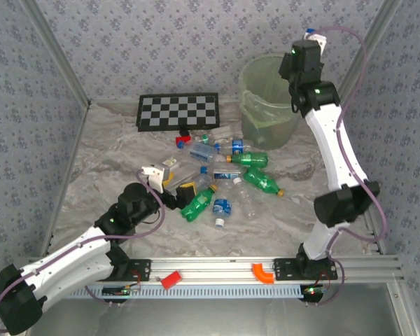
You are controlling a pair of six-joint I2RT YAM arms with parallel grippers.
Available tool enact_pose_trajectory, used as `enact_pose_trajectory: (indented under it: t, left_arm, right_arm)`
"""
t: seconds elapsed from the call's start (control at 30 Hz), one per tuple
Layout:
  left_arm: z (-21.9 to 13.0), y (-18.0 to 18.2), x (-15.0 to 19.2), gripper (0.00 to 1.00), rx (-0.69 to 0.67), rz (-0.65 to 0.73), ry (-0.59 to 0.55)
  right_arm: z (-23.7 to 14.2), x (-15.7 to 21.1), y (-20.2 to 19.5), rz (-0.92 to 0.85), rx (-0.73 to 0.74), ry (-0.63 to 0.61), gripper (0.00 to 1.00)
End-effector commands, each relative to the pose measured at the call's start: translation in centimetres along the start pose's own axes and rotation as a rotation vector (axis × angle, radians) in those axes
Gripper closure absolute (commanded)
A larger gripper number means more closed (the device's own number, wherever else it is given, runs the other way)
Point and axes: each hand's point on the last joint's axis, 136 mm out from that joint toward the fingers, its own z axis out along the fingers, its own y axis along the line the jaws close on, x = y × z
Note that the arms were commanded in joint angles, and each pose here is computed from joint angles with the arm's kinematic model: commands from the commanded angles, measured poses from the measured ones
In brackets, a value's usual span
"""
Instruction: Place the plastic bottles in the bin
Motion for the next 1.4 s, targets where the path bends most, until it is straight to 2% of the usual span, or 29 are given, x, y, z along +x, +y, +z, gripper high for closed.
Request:
enact_pose_trajectory:
  t: [0.0,0.27,0.53,0.57,0.63,0.93,1.2,1.27,1.37]
  left_arm:
    - [-0.3,-0.2,-0.4,0.0,0.002,0.021,-0.014]
    - [-0.5,-0.3,-0.5,0.0,0.004,0.022,-0.017]
    - [-0.5,-0.5,-0.6,0.0,0.012,0.025,-0.015]
    - [-0.5,-0.5,-0.6,0.0,0.013,0.025,-0.015]
    - [-0.5,-0.5,-0.6,0.0,0.013,0.024,-0.015]
    - [-0.2,-0.6,-0.4,0.0,0.017,0.02,-0.002]
    - [0.3,0.1,0.0,0.0,-0.018,0.029,0.01]
    - [0.4,0.3,0.1,0.0,-0.03,0.031,0.012]
    - [0.6,0.8,0.3,0.0,-0.051,0.031,0.013]
  right_arm:
    - [1.4,1.0,1.2,-0.116,0.039,0.053,0.38]
    - [5.5,2.3,3.3,-0.155,0.069,0.056,0.36]
    - [6.3,3.4,3.8,-0.173,0.071,0.08,0.34]
    - [6.3,3.4,3.9,-0.177,0.069,0.08,0.29]
    - [5.9,3.3,4.1,-0.183,0.064,0.08,0.02]
    - [2.4,2.7,5.1,-0.24,0.054,0.055,0.01]
    - [-2.7,4.0,4.7,-0.128,-0.043,0.055,0.0]
    - [-4.2,3.8,4.7,-0.09,-0.086,0.022,0.0]
    - [-6.2,5.1,4.1,-0.064,-0.135,0.018,0.01]
